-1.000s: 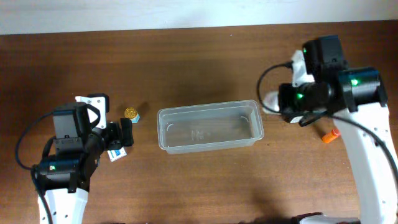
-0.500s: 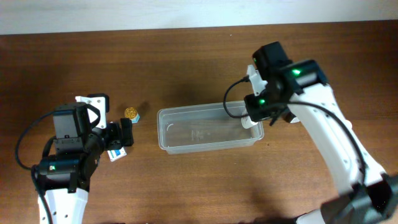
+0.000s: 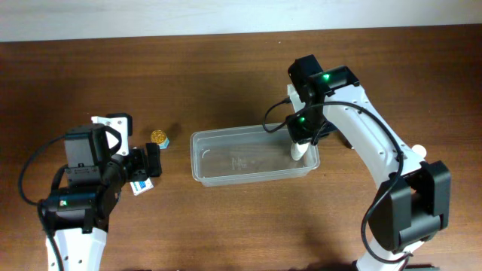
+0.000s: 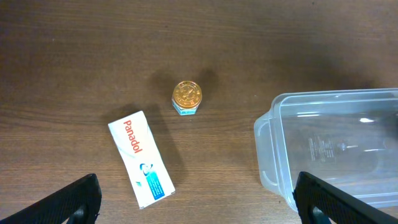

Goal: Pack container
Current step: 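Carry the white bottle into the container's right end and release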

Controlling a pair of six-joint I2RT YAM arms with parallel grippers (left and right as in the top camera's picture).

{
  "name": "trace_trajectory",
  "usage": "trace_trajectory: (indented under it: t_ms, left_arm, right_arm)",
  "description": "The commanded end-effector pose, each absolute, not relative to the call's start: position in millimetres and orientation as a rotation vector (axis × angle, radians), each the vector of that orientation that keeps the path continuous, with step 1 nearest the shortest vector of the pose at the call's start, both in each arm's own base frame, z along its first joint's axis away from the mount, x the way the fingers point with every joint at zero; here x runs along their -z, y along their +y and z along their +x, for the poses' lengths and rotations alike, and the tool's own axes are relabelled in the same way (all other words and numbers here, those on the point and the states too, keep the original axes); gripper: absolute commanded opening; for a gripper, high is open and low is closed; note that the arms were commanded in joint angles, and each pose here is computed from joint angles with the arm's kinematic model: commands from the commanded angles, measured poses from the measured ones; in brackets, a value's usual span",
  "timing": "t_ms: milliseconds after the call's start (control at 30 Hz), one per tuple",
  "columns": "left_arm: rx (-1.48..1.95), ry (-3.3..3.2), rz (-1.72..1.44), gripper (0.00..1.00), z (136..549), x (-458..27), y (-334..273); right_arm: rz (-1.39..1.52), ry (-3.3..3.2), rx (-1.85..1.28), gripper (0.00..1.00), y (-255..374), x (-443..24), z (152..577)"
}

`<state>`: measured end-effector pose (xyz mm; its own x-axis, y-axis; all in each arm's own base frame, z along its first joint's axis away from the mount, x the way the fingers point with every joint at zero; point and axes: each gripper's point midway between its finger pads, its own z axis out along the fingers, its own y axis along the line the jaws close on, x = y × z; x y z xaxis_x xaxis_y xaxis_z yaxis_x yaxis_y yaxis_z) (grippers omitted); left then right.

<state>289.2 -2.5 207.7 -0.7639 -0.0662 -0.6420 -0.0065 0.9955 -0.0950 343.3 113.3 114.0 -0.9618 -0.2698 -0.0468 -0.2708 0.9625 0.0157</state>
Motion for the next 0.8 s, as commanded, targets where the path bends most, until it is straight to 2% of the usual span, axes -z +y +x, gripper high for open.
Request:
trace_trajectory:
  t_ms: [0,167,300,400,467,567,767]
  left_arm:
    - [0.131,2.417,-0.053,0.99,292,-216,-4]
    - [0.131,2.418,-0.053,0.99,292,-216,-4]
    - [0.131,2.418,-0.053,0.99,292,-216,-4]
    - [0.131,2.42,-0.054,0.99,291,-216,-4]
    - [0.131,2.421,-0.054,0.99,291,-216,-4]
    - [0.131,2.421,-0.054,0.99,291,-216,-4]
    - [0.131,2.421,-0.054,0.99,291,-216,-4]
  right_arm:
    - [-0.431,3.047,-0.023,0.43,114,-119,345]
    - [-0.407,2.994,-0.023,0.53,113,-146,347]
    - [-0.237,2.848,0.064,0.62,96,-203,360]
    - [-0.052,2.741,0.075,0.76,71,-243,366]
    - [0.058,2.706,0.075,0.79,48,-255,366]
    - [0.221,2.734,0.057,0.81,11,-250,364]
    - [0.483,2.877,-0.105,0.81,-35,-197,361]
